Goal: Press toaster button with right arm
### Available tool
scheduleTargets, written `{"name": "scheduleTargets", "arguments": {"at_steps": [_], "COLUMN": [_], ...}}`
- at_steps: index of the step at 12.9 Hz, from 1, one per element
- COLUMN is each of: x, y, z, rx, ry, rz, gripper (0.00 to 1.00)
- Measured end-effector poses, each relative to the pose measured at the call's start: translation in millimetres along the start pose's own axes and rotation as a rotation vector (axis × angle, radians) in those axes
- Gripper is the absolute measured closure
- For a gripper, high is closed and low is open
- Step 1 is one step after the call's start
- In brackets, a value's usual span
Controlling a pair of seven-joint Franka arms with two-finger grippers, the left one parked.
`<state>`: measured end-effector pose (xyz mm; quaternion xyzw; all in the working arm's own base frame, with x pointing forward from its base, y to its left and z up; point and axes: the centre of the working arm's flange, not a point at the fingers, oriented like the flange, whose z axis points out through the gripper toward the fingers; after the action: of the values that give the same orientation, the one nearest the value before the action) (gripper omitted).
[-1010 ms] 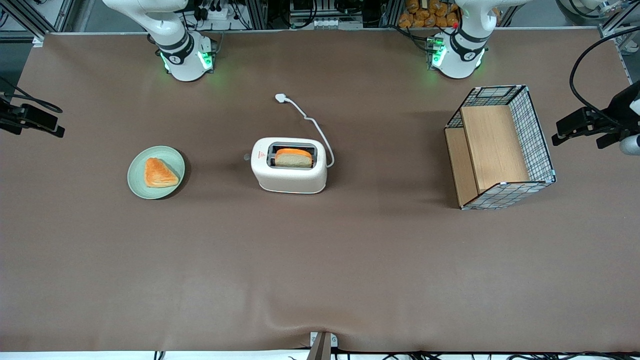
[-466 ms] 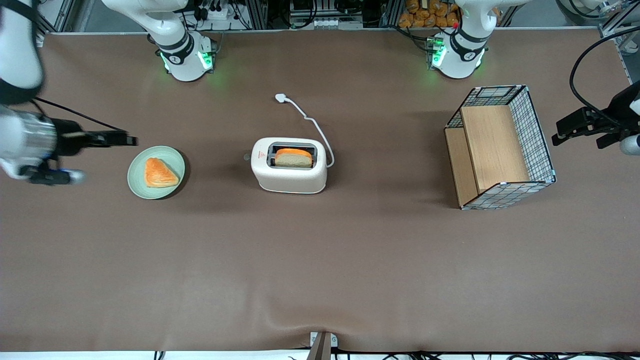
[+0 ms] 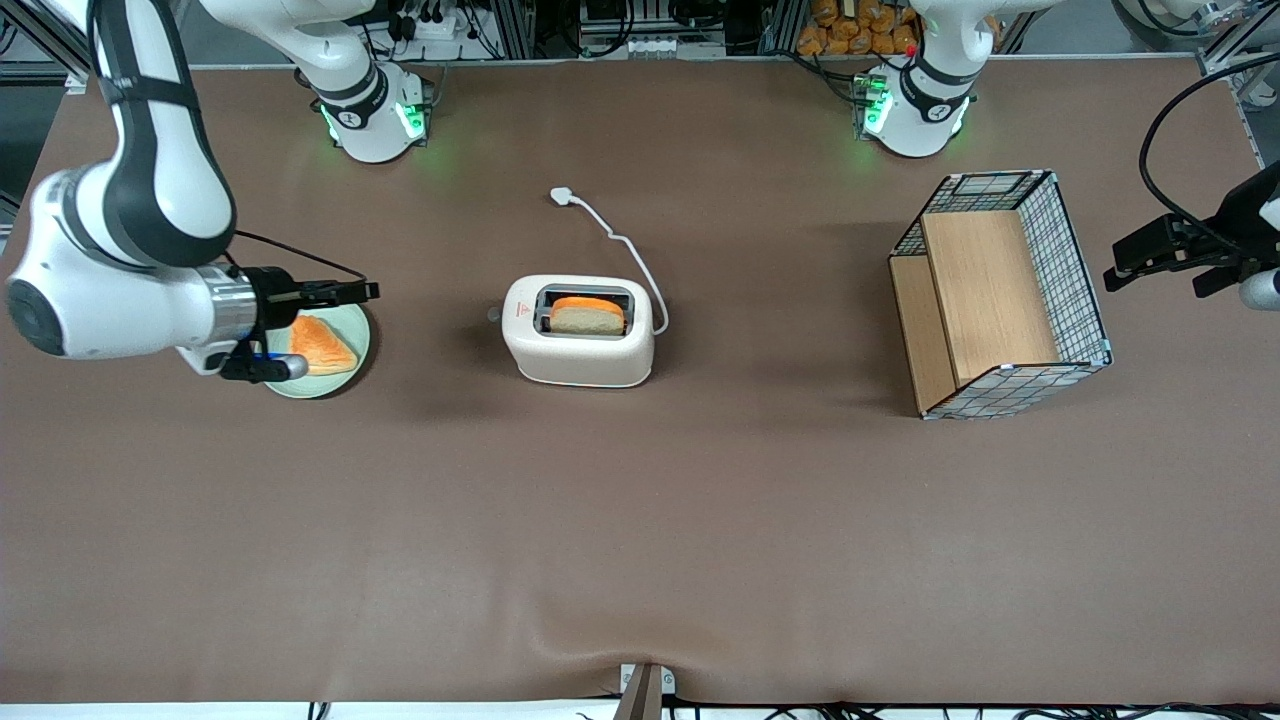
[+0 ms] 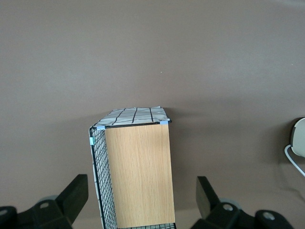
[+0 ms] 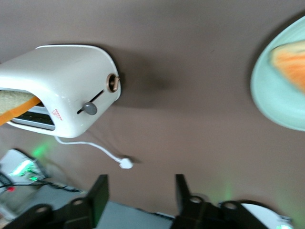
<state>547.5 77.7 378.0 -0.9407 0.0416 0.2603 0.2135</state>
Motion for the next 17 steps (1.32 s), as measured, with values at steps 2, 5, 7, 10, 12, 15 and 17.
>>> {"name": "scheduleTargets", "arguments": {"at_steps": [2,5,7,10,12,15,17], "x": [5,7,10,14,17,24,30], "y": [-7,-29,-34,-42,-53,-64,-65], "z": [17,41,57,81,97,112,120], "rx": [0.025,0.057,0.116,0.121,0.122,0.128,0.125], "ry": [-0.021,-0.057,-0.067,-0.044,-0.03,-0.008,0.01], "rz": [0.0,0.004,0.023,0.03,0.031,0.034,0.04], "gripper": [0.66,0.99,0.99,0.99,0.99,0.99,0.99]}}
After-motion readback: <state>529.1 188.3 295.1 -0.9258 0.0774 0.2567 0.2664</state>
